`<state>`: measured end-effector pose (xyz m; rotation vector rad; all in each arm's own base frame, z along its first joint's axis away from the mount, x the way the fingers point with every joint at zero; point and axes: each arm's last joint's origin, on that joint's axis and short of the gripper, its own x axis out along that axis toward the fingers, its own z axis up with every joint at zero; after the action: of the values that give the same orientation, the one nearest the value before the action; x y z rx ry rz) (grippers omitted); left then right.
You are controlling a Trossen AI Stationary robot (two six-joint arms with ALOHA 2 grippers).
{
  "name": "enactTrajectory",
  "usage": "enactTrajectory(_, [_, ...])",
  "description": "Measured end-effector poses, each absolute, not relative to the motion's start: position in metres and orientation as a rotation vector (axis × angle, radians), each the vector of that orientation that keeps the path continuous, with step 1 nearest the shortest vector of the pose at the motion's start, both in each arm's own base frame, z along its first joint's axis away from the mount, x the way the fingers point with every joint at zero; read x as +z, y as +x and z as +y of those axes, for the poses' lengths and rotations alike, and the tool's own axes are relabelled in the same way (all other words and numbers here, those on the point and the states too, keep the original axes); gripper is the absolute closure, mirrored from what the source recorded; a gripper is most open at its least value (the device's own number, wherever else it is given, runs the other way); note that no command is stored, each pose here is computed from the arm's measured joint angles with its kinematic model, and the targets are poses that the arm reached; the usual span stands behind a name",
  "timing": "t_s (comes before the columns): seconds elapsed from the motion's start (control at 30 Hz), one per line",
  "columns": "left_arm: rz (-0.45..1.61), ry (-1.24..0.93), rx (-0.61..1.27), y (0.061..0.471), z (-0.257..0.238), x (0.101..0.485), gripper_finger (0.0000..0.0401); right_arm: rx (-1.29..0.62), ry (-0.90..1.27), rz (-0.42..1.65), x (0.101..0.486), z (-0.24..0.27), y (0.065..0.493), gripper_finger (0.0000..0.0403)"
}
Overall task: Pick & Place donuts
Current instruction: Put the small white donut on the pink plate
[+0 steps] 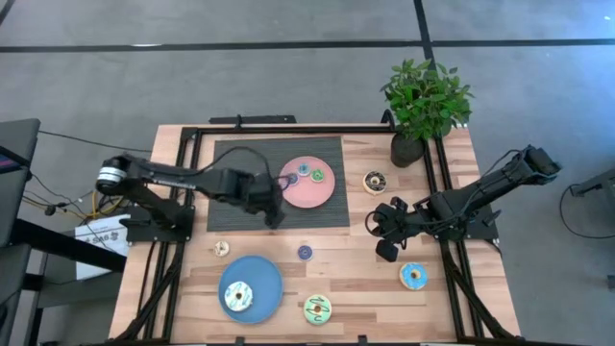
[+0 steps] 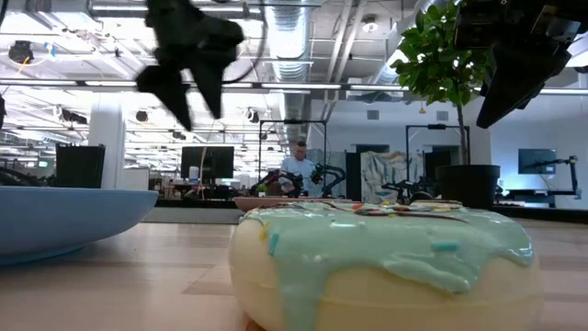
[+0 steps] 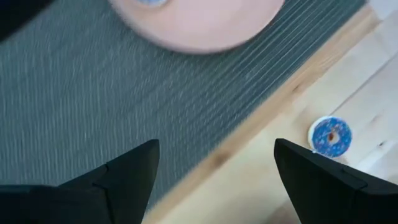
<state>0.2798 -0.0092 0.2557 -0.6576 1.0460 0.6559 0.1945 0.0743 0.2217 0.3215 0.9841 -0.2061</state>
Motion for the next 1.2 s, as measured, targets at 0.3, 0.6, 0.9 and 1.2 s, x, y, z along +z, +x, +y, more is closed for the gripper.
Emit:
enactTrajectory(0.3, [0.97, -0.933, 0.857, 0.234, -0.06, 0.236, 0.009, -0.203, 0.314, 0.985, 0.222, 0.074, 0.194, 0.0402])
enactTrajectory(0.6, [1.064, -1.029, 1.113, 0.199, -0.094, 0.223, 0.009, -0.203, 0.312, 0.985, 0.222, 0.074, 0.194, 0.0402])
enactTrajectory(0.9, [1.138, -1.082, 1.259, 0.178, -0.098, 0.197, 0.009, -0.202, 0.312, 0.979, 0.222, 0.074, 0.195, 0.0402])
enactTrajectory(1.2, [1.117, -1.18, 1.248, 0.17, -0.094, 0.157, 0.009, -0.202, 0.313, 0.98, 0.221, 0.074, 0.195, 0.0402])
